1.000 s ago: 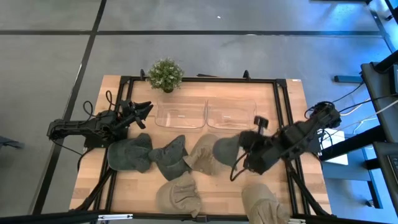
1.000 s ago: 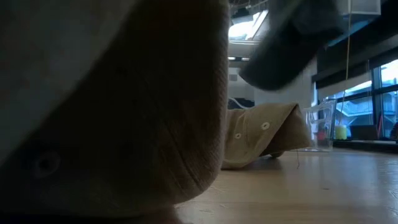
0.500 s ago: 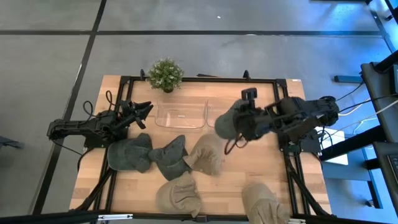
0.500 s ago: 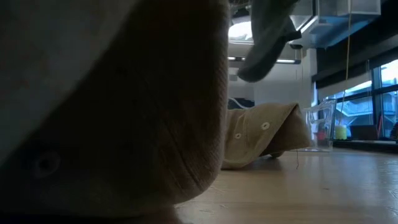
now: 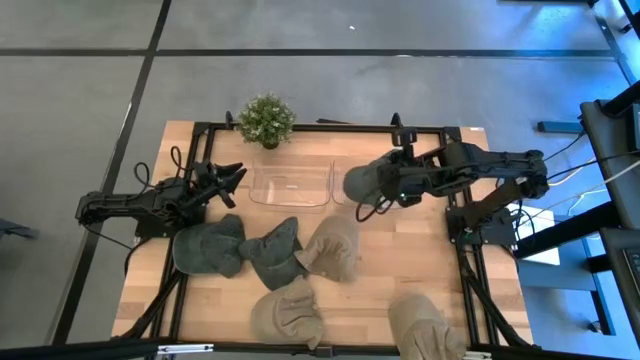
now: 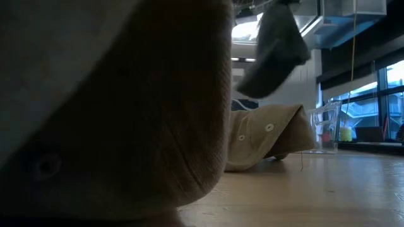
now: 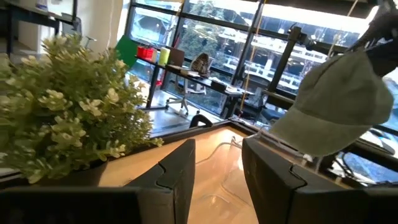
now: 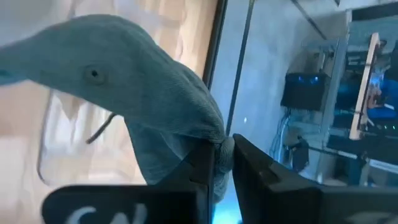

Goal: Pick & Place hat
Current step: Put the right black cap into the right transparent bin

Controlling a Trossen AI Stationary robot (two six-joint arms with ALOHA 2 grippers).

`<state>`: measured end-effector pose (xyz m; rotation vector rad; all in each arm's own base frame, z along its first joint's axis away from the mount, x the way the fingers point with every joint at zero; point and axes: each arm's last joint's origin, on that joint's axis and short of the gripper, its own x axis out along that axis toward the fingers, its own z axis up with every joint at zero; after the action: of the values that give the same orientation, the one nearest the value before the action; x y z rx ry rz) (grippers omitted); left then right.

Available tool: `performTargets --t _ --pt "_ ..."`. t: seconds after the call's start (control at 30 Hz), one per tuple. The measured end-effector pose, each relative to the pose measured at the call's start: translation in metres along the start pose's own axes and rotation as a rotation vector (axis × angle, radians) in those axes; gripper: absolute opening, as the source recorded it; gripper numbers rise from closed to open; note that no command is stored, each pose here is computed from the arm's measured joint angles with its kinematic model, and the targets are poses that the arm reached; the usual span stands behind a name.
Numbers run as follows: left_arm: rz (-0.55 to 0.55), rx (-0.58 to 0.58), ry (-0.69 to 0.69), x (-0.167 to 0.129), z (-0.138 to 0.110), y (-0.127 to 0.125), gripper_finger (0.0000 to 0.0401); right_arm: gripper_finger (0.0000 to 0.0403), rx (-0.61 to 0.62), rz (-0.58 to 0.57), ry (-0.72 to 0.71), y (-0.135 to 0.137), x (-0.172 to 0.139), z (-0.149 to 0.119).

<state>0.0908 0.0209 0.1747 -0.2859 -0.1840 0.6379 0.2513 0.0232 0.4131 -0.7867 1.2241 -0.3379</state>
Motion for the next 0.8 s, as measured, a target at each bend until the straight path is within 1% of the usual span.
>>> performTargets --t 0.1,0.2,0.3,0.43,0.53,0.63,0.73,0.8 --pt "0.053 0.002 -0.014 0.000 0.000 0.002 0.0127 0.0043 0.036 0.001 0.015 0.005 0.000 -0.021" --pt "0.108 0.002 -0.030 0.000 0.001 0.003 0.0127 0.0043 0.031 0.004 0.017 0.009 -0.001 -0.039" --pt "0.153 0.003 -0.041 0.000 0.001 0.004 0.0127 0.0043 0.008 0.003 0.005 0.014 0.002 -0.048" --pt "0.178 0.002 -0.049 0.000 0.001 0.005 0.0127 0.0043 -0.069 0.006 0.021 0.023 0.012 -0.052" --pt "0.179 0.003 -0.049 0.000 0.001 0.005 0.0127 0.0043 -0.112 0.010 0.074 0.033 0.025 -0.054" --pt "0.182 0.011 -0.049 0.000 0.001 0.005 0.0127 0.0043 -0.199 -0.010 0.138 0.044 0.039 -0.056" --pt "0.182 0.029 -0.047 -0.001 0.001 0.005 0.0127 0.0043 -0.290 0.007 0.187 0.057 0.053 -0.059" --pt "0.183 0.030 -0.045 0.000 0.001 0.005 0.0127 0.0044 -0.329 0.020 0.216 0.064 0.060 -0.062"
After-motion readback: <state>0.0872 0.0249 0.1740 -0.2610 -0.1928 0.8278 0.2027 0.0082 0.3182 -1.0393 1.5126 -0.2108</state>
